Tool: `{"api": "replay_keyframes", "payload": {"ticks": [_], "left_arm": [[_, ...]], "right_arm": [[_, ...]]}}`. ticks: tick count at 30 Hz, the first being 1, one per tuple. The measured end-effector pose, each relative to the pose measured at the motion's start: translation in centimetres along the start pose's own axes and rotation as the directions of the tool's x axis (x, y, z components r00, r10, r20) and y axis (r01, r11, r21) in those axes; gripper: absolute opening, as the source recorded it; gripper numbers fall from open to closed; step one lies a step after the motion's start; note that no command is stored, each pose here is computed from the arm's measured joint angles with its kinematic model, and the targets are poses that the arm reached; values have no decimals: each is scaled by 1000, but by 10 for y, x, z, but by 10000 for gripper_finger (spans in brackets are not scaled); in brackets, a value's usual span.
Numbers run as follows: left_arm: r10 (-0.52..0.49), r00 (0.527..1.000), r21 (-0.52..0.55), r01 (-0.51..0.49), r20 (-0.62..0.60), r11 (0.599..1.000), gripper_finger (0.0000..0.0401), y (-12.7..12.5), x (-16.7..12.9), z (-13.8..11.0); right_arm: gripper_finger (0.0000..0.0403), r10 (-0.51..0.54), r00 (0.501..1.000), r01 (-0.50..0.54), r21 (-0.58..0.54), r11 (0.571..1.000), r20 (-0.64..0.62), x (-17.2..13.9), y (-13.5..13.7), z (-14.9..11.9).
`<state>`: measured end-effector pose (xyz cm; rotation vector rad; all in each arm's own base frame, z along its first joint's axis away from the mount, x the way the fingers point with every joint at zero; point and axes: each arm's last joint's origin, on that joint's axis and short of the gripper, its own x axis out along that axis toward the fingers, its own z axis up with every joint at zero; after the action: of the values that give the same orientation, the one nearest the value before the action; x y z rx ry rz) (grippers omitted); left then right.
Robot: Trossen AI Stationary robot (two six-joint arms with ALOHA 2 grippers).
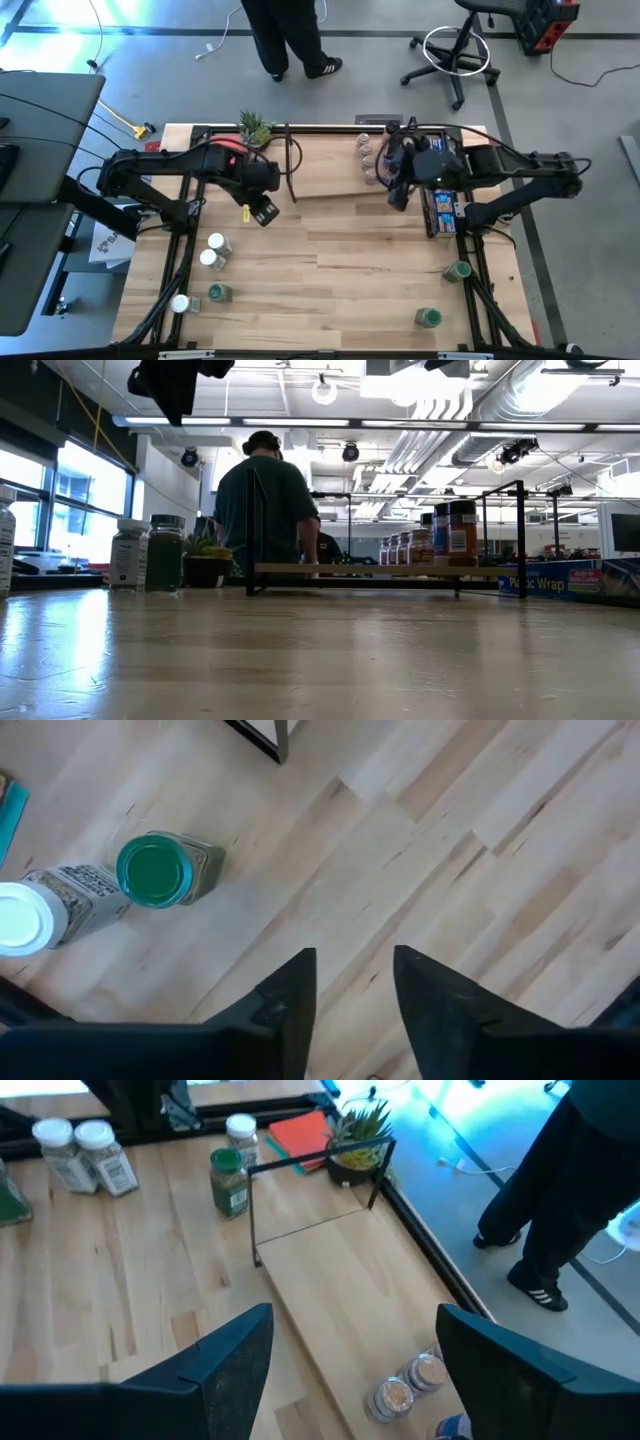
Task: Shelf spices
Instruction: Put the white seasoning bottle on the shelf
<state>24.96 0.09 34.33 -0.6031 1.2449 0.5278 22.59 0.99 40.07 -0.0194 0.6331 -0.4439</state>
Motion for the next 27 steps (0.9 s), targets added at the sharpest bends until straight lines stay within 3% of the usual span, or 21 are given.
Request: {"api": "replay_keyframes", "payload": {"ticks": [5, 7, 10, 13, 20, 27], "left_arm": [[-2, 1000, -15, 2, 6, 1000, 156, 0, 0, 1], [27, 1000, -88, -28, -8, 996, 160, 3, 0, 0], [145, 988, -251, -156, -62, 955, 166, 16, -1, -4], [189, 977, -294, -210, -101, 932, 175, 27, -2, -3], [174, 981, -369, -195, -89, 909, 212, 56, -9, 12], [206, 973, -465, -230, -102, 855, 238, 90, -6, 26]], "right_arm": [[275, -18, 999, 17, 22, 1000, 35, -11, -7, 0], [275, -23, 998, 22, 30, 999, 50, -16, -10, 0], [275, -32, 997, 29, 45, 999, 65, -21, -13, -1], [275, -35, 997, 30, 63, 998, 68, -22, -14, -1], [275, -35, 997, 31, 61, 998, 66, -22, -14, -1], [275, -39, 998, 37, 56, 998, 43, -22, -14, -3]]}}
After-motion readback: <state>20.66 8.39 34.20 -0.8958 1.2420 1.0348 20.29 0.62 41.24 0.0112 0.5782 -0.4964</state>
